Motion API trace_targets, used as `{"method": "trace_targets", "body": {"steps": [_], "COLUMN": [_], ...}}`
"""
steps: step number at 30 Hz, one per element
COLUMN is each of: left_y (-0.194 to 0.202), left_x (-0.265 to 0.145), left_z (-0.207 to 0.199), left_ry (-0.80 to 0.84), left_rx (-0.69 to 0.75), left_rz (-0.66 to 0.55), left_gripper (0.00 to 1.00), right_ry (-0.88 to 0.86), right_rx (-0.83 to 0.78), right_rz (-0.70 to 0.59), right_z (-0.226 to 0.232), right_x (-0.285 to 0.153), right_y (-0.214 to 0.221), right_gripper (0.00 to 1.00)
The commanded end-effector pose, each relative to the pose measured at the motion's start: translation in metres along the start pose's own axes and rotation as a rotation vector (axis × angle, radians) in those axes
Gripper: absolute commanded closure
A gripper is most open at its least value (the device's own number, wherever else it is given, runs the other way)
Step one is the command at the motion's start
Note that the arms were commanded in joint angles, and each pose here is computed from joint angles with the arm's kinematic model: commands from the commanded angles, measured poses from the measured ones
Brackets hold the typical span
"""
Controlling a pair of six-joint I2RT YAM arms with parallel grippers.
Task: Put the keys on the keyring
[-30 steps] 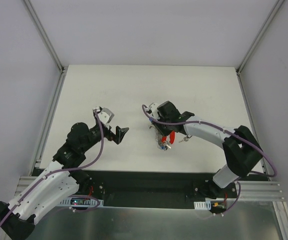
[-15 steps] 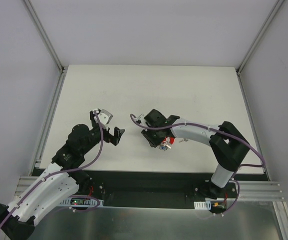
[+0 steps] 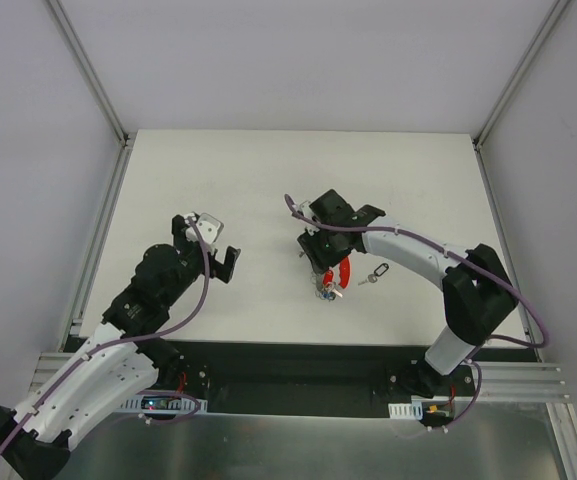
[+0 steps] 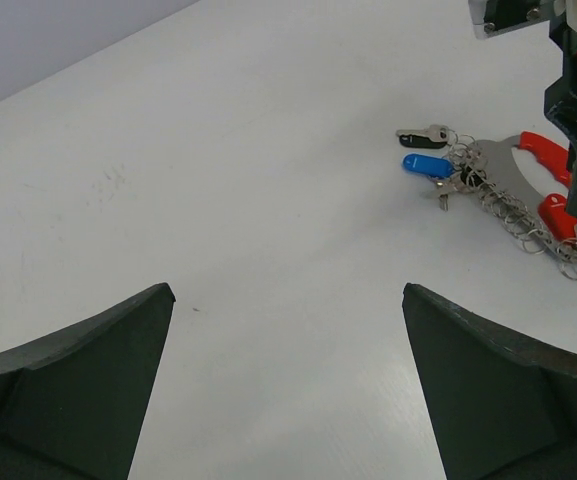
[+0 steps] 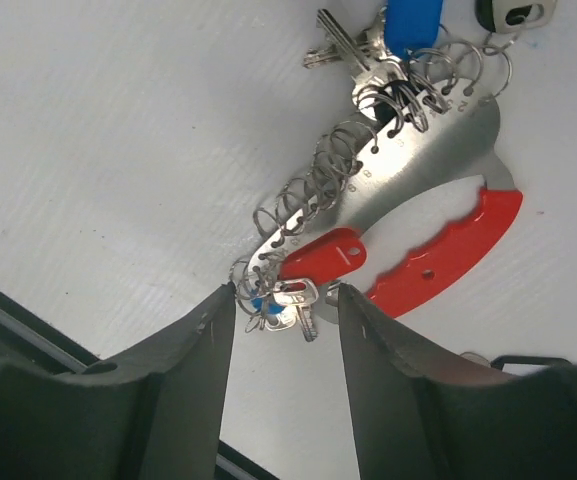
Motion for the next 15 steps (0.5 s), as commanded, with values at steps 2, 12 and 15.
{"method": "trace_targets", "body": {"steps": [2,12,15], "left_y": [-0.032,-0.028,-0.03], "left_x": [-0.011,-0.014,-0.016], "left_z": [0.022,0.021,0.02], "left_ry": [-0.104,-0.1,-0.098], "left_rx": [0.048,0.041,0.033], "left_rz": [-0.09,-0.087,-0.097], "left_gripper": [0.01,0.01,0.01], "right_ry": [-0.006,-0.096,-0.156], "right_rx": [0.131,0.166,0.137], "right_rz": [0.072,0.171,0.179], "right_z": [-0.007,0.035,0.064], "right_x": [0.009,0.03,0.029], "right_y": [0.011,0.038,0.04], "right_gripper": [0.5,0.48,0.48]}}
Point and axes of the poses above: each gripper's point midway between its finger pads, its own x axis out along the fingers, its own z axis along the line the jaws close on, y = z × x, the point moved 3 cm from there along -x, back along the fingers, and after that the axes turned 1 degree about x, right-handed, at the moved point
